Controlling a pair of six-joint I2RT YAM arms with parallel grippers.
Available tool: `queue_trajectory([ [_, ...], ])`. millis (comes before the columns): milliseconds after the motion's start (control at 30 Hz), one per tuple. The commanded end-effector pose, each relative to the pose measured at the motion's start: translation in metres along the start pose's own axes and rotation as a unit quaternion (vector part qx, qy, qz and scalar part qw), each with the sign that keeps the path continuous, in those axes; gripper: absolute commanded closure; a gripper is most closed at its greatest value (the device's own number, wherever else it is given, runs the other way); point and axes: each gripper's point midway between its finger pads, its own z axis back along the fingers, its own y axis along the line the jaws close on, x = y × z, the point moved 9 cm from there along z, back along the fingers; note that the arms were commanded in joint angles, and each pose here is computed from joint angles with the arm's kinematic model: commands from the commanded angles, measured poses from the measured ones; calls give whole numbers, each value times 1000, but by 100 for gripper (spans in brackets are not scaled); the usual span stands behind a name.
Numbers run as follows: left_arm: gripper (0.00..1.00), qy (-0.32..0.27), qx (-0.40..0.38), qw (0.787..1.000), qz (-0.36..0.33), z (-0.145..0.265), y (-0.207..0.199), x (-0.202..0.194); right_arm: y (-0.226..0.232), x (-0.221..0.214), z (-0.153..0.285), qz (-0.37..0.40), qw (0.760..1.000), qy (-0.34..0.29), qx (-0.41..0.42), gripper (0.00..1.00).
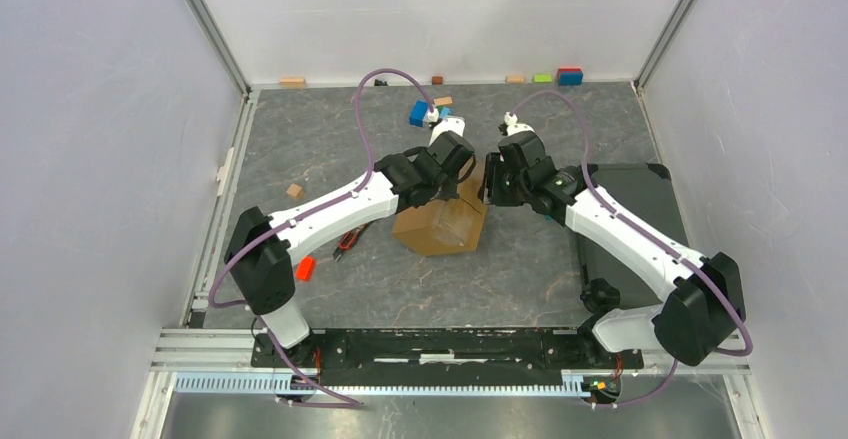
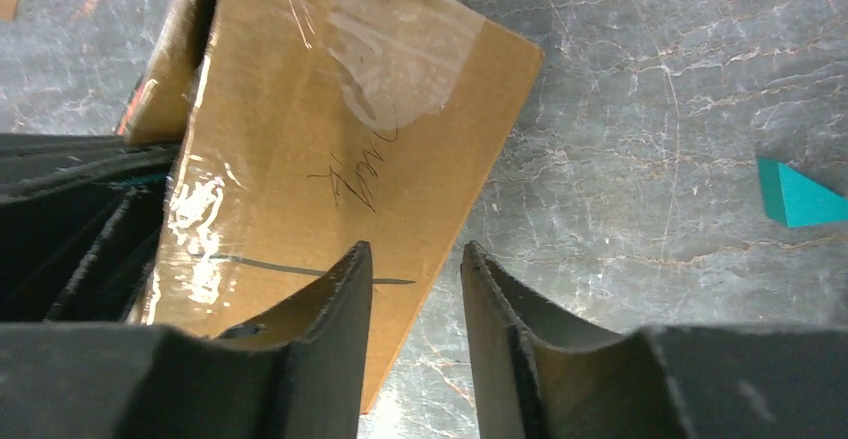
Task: Unpack the express box
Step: Open the express box at the center of the board.
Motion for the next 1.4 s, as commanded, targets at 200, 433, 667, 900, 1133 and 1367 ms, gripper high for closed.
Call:
queue_trajectory([
  [200,98,23,4,1000,17,-5,2,-14,22,44,10,-71,995,-67,7,19],
  [433,98,21,2,1000,22,-6,2,-16,30,49,-2,-90,993,-69,20,12],
  [667,98,20,-4,999,26,-6,0,-15,31,40,-10,-110,991,-60,35,9],
  [900,98,21,-3,999,26,-6,0,-16,34,44,-7,-121,989,-71,45,7],
  [1133,98,18,-4,999,28,-5,1,-16,25,26,-23,-120,992,-42,21,7],
  [1367,98,19,-9,999,29,-7,-1,-16,20,19,-34,-115,993,-28,-3,6],
])
